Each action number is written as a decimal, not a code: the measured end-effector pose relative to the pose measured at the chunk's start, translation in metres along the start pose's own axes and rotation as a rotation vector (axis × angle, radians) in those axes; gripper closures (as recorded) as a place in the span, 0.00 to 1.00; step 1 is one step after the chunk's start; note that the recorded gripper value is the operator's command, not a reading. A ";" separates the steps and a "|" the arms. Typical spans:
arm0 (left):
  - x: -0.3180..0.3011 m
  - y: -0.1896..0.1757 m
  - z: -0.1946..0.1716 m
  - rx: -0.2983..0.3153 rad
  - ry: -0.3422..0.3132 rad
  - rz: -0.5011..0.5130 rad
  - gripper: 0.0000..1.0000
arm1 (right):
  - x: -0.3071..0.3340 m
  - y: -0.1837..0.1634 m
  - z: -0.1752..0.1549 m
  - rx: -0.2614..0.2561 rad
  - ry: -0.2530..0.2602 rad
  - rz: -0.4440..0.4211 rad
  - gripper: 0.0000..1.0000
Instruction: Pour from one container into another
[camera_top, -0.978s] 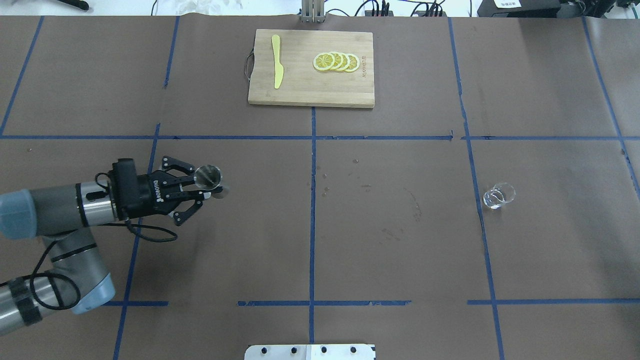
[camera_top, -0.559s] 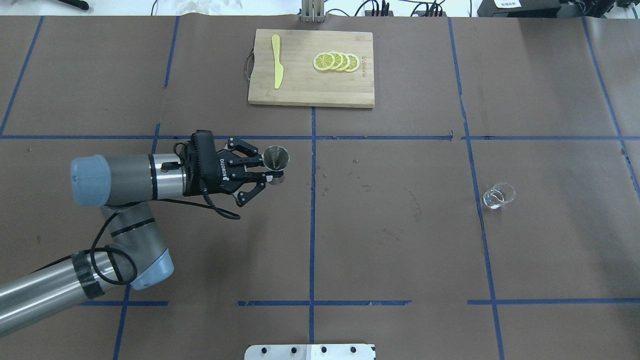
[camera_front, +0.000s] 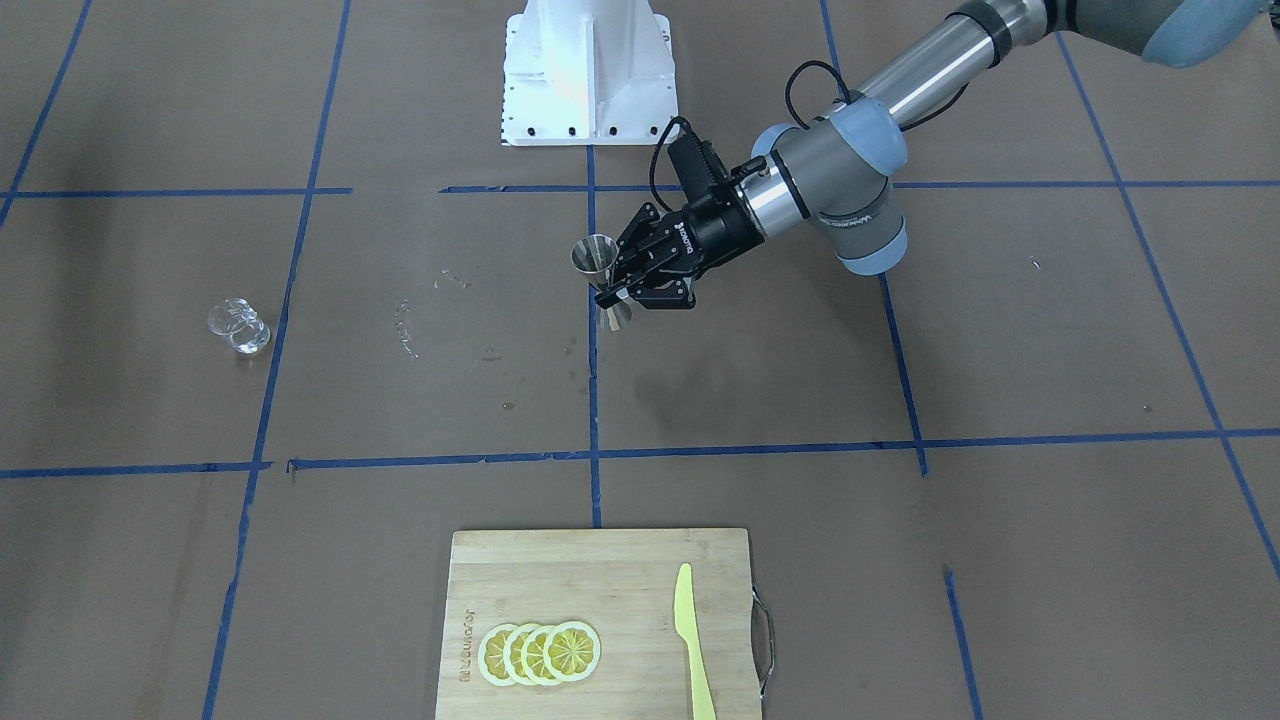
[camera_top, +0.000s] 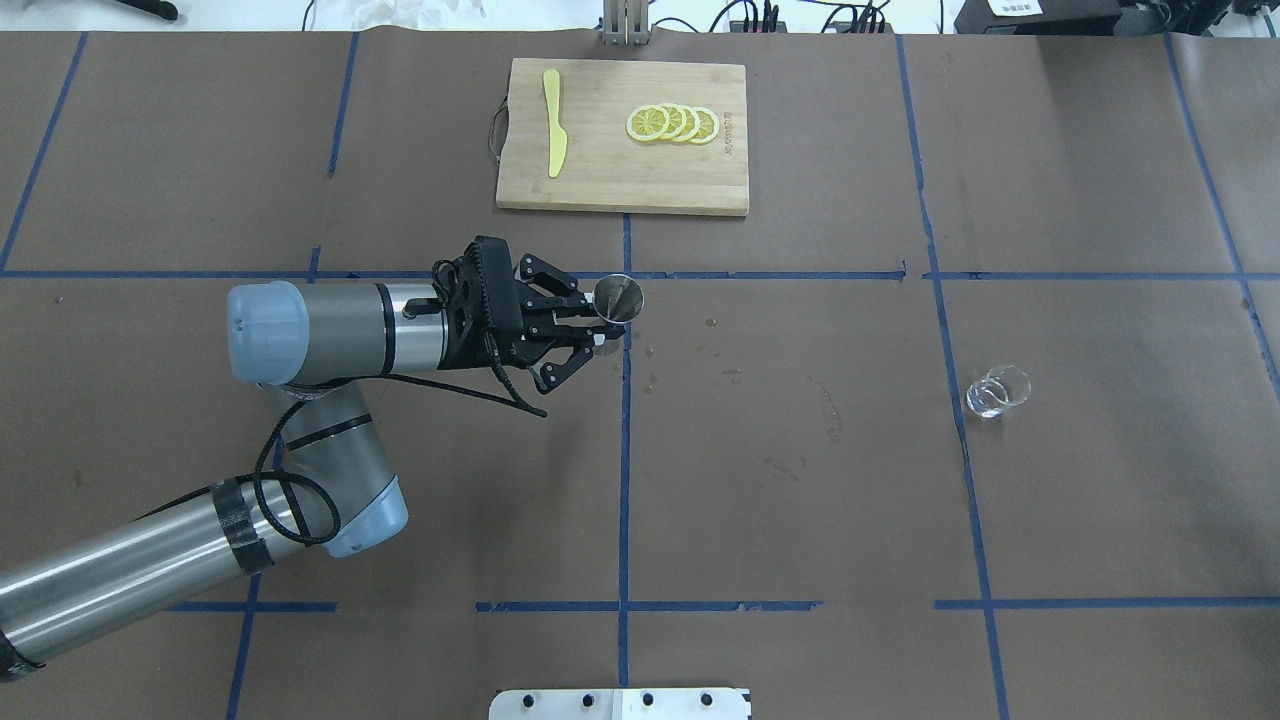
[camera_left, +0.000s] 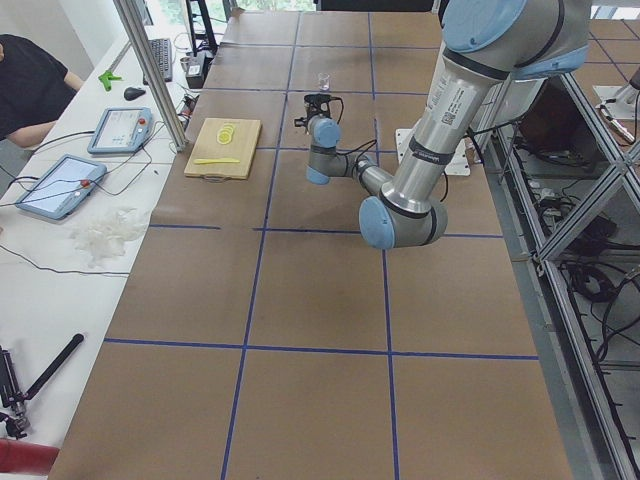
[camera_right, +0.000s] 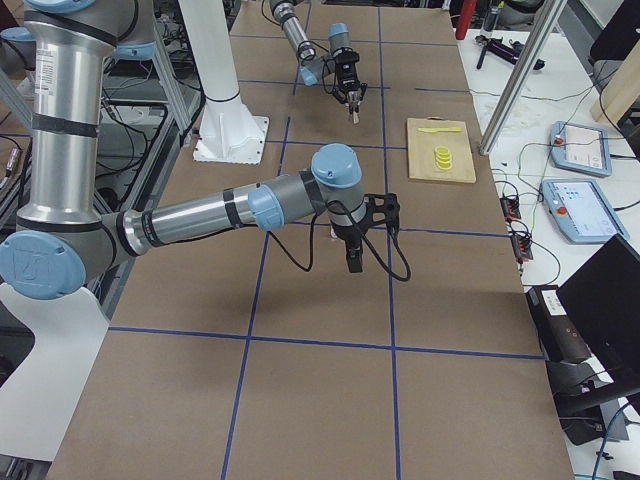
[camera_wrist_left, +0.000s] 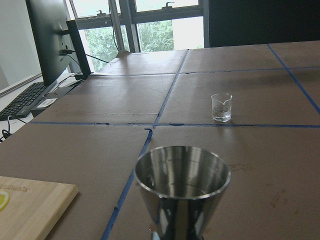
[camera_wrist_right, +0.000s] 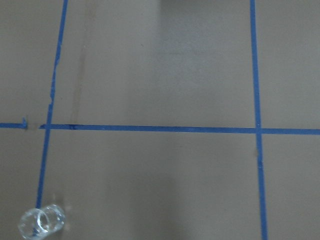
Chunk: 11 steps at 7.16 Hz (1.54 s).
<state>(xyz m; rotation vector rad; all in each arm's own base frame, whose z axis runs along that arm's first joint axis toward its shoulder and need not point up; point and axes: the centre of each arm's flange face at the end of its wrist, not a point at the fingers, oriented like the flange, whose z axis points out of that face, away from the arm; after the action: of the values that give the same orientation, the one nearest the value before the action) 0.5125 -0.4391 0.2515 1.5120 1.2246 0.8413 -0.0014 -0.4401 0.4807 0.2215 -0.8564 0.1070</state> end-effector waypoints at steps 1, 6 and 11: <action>0.000 0.000 0.001 0.000 -0.001 0.000 1.00 | -0.038 0.005 0.010 0.028 -0.007 0.054 0.00; -0.001 0.001 0.000 -0.002 -0.005 -0.001 1.00 | -0.229 0.097 0.100 0.307 0.104 0.219 0.00; 0.000 0.004 -0.002 -0.005 -0.006 -0.002 1.00 | -0.265 0.185 0.196 0.733 0.161 0.159 0.00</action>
<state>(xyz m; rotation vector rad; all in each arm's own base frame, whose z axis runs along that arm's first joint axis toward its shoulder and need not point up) 0.5122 -0.4385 0.2561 1.5076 1.2188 0.8371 -0.3523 -0.3076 0.4320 0.8195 -0.6435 0.5831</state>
